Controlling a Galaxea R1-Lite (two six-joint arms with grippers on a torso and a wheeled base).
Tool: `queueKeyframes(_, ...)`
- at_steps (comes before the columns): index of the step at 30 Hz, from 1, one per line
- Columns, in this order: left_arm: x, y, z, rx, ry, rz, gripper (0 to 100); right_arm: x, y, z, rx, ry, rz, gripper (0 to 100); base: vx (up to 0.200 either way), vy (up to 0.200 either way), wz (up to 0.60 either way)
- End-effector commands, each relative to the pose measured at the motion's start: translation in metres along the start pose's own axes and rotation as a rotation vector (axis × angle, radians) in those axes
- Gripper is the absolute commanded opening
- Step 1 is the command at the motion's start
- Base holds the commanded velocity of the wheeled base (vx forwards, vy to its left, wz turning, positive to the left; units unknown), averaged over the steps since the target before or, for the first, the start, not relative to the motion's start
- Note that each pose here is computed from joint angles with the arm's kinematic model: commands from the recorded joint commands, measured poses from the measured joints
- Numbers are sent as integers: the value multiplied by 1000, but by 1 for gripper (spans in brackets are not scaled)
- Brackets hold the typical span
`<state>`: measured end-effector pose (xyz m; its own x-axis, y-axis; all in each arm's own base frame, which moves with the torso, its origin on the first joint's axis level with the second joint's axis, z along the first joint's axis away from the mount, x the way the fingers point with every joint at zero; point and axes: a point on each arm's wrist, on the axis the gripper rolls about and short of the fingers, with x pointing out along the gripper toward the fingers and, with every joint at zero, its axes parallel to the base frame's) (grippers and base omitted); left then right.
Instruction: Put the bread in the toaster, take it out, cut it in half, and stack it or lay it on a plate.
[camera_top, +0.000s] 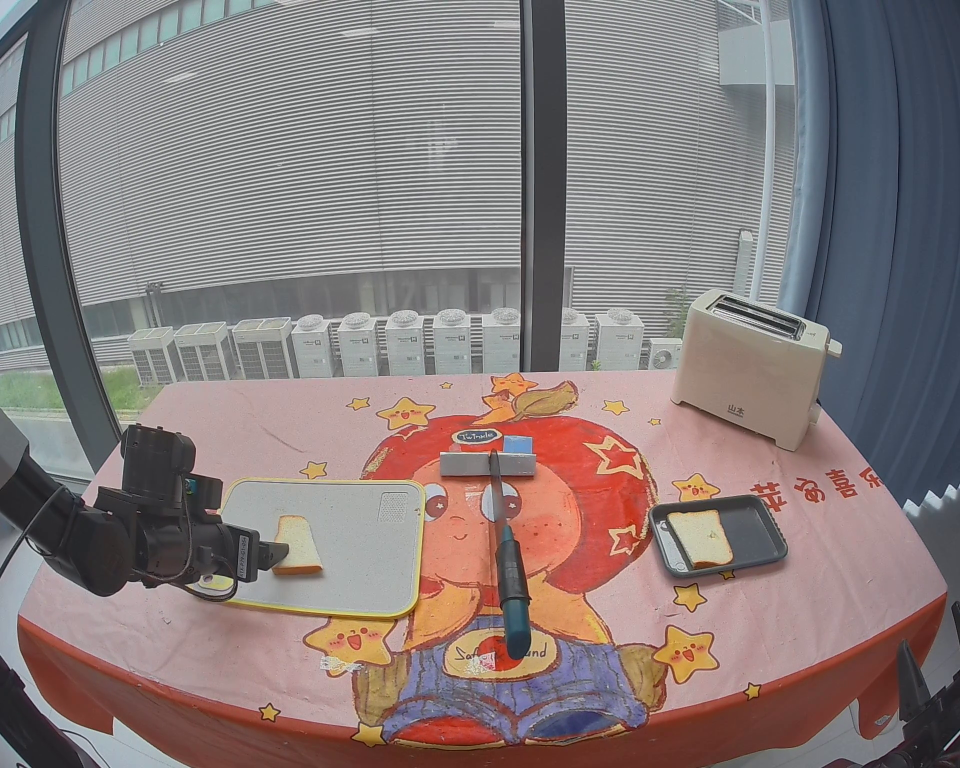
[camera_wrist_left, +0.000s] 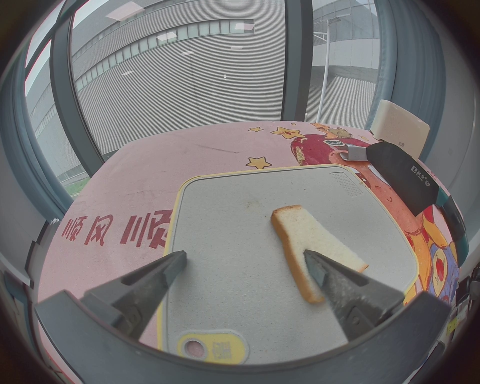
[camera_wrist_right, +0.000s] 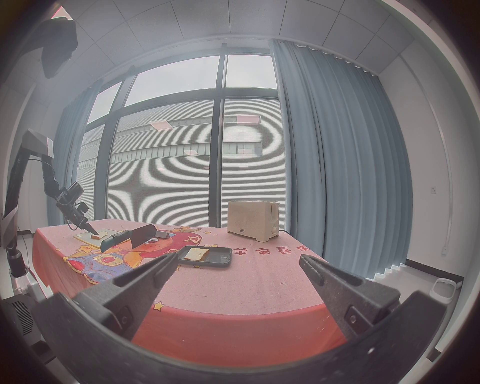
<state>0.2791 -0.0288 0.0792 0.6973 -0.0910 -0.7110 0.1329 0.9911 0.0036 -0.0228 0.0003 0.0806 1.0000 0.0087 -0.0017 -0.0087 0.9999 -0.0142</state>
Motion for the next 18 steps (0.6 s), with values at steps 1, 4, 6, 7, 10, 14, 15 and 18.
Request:
queueKeyframes(1,0,0,-1,2,2,3,0,0,0,-5,0,4,1,100,0,0,0)
queueKeyframes(4,0,0,-2,5,7,4,0,0,0,-5,0,4,1,100,0,0,0)
queueKeyframes(6,0,0,-2,5,2,12,0,0,0,-5,0,4,1,100,0,0,0)
queueKeyframes(7,0,0,-2,7,1,14,0,0,0,-5,0,4,1,100,0,0,0)
queueKeyframes(10,0,-5,-2,20,-14,10,0,0,0,-5,0,4,1,100,0,0,0)
queueKeyframes(14,0,-5,-3,21,-21,10,0,0,0,-5,0,4,1,100,0,0,0)
queueKeyframes(15,0,-5,-3,21,-21,10,0,0,0,-5,0,4,1,100,0,0,0)
queueKeyframes(18,0,-5,-2,20,-24,10,0,0,0,-5,0,4,1,100,0,0,0)
